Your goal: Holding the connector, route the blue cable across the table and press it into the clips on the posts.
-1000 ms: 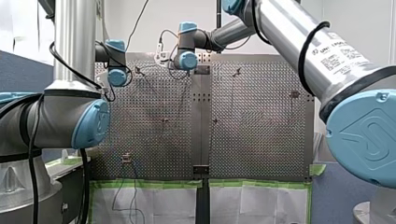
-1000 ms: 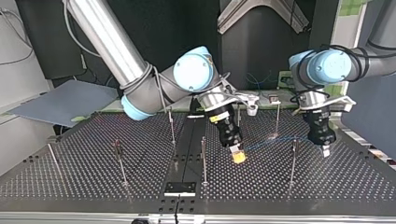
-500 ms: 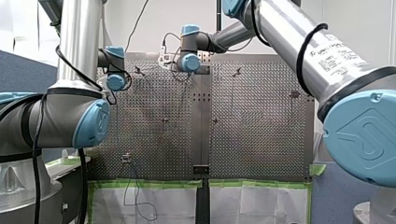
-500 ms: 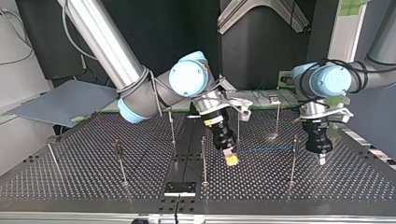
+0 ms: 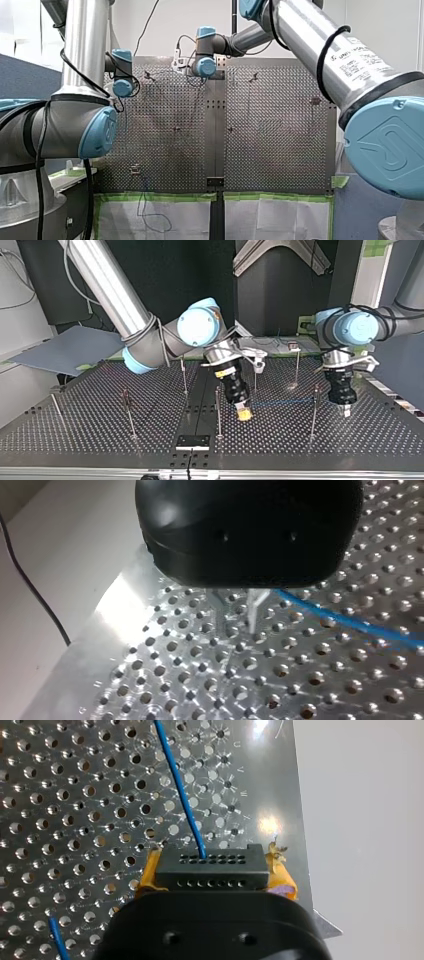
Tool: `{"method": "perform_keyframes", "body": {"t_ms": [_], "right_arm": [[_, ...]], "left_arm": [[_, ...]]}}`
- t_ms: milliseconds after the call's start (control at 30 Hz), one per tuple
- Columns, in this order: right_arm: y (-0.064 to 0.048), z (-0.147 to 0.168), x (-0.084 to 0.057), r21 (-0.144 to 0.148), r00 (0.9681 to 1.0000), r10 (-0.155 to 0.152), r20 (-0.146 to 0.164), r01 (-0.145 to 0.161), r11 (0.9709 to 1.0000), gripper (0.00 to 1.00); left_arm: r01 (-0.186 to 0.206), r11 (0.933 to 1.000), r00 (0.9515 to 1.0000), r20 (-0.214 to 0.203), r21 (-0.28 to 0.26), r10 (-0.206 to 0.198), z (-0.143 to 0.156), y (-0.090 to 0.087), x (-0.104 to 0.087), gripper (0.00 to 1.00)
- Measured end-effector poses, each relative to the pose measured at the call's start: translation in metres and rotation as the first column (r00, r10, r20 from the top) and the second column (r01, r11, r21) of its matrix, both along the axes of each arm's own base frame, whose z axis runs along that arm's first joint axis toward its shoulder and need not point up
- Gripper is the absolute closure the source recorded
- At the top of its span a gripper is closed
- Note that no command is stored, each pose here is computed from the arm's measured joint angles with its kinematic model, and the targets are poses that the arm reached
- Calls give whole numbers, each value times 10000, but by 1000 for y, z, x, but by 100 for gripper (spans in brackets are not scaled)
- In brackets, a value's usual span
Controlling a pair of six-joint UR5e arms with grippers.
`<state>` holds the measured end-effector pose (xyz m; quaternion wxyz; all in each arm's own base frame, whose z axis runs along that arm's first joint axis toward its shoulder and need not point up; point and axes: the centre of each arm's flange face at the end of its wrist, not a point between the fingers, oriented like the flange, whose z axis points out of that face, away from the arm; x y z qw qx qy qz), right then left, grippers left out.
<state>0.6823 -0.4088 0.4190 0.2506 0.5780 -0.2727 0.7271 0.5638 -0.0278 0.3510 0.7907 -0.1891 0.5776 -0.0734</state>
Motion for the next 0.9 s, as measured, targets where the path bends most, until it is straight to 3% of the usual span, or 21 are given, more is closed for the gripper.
{"method": "perform_keyframes", "body": {"t_ms": [67,467,767,900], "right_arm": [[2,-1,1,30,10000,32,-27,-32,10000,100],[6,-20,7,312,9994,78,-346,-67,9995,100],[3,-34,7,592,9986,-1,-521,32,9982,100],[1,-46,8,760,9977,-18,-681,69,9971,100]], "left_arm": [[-111,9999,9998,-156,43,112,-2,-1,-1,0],[-789,9969,9929,-898,-63,781,3,-12,-25,0],[-548,9983,9875,-1492,-190,514,4,-31,-61,0],[-416,9990,9822,-1840,-147,382,3,-40,-77,0]]}}
